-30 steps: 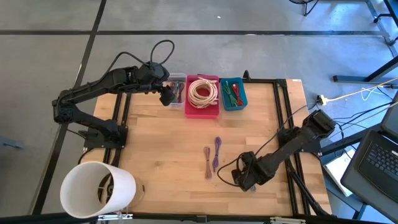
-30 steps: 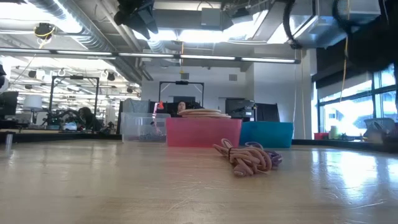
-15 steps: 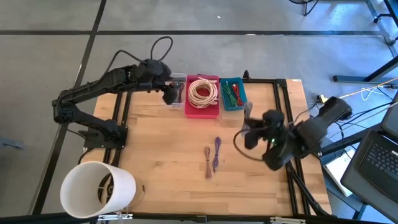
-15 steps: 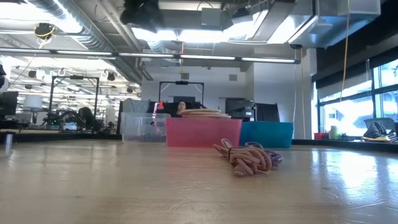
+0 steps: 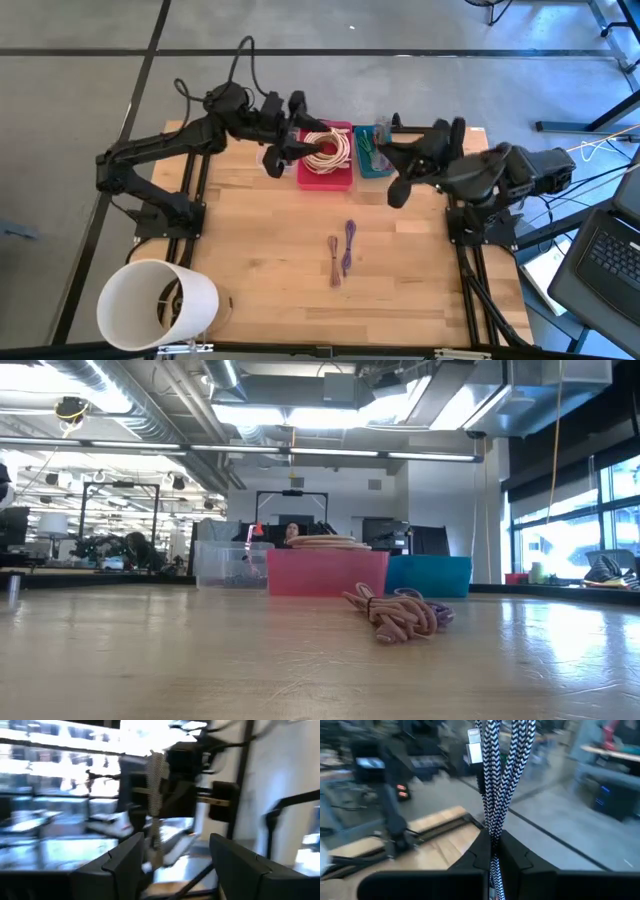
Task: Pick & Place USB Port
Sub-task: Put the white charger cable into the transparent bin
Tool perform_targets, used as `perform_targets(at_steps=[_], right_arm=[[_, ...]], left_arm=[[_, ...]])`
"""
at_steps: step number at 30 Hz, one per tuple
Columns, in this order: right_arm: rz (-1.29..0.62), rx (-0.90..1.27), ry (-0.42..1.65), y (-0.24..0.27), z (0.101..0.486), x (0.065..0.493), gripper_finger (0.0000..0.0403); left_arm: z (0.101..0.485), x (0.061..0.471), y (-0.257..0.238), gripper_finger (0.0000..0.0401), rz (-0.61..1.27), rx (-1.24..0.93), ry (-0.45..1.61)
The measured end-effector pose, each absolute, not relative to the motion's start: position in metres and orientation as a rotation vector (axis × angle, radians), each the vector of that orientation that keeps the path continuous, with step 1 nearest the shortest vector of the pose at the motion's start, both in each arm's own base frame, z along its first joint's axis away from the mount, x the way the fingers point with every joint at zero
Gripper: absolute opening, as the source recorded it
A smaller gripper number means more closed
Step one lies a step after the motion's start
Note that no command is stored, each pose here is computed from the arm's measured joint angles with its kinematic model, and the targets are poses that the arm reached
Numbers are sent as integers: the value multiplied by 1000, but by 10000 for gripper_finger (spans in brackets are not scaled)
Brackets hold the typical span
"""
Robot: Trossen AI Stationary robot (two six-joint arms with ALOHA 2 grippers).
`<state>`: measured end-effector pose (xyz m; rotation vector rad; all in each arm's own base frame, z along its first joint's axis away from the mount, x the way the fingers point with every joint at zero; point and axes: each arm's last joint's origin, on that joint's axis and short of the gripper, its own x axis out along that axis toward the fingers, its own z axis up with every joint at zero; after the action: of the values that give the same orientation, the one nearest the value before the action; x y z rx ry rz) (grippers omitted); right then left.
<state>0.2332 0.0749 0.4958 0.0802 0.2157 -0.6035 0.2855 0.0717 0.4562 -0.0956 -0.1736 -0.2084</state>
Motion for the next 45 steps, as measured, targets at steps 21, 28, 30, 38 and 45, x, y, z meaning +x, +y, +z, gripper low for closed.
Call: perform_targets(at_steps=[21, 28, 30, 38, 45], right_arm=[[-335, 77, 200, 51, 494, 286, 14], [-291, 105, 174, 43, 495, 292, 14], [-279, 111, 170, 42, 496, 292, 14], [-240, 117, 185, 43, 490, 304, 14], [-216, 117, 201, 39, 486, 310, 14]], left_arm=[[447, 316, 76, 219, -397, -184, -266], [446, 316, 75, 216, -414, -185, -253], [446, 316, 76, 209, -413, -180, -253], [446, 316, 76, 101, -411, -129, -260], [445, 315, 74, 20, -466, -100, -240]])
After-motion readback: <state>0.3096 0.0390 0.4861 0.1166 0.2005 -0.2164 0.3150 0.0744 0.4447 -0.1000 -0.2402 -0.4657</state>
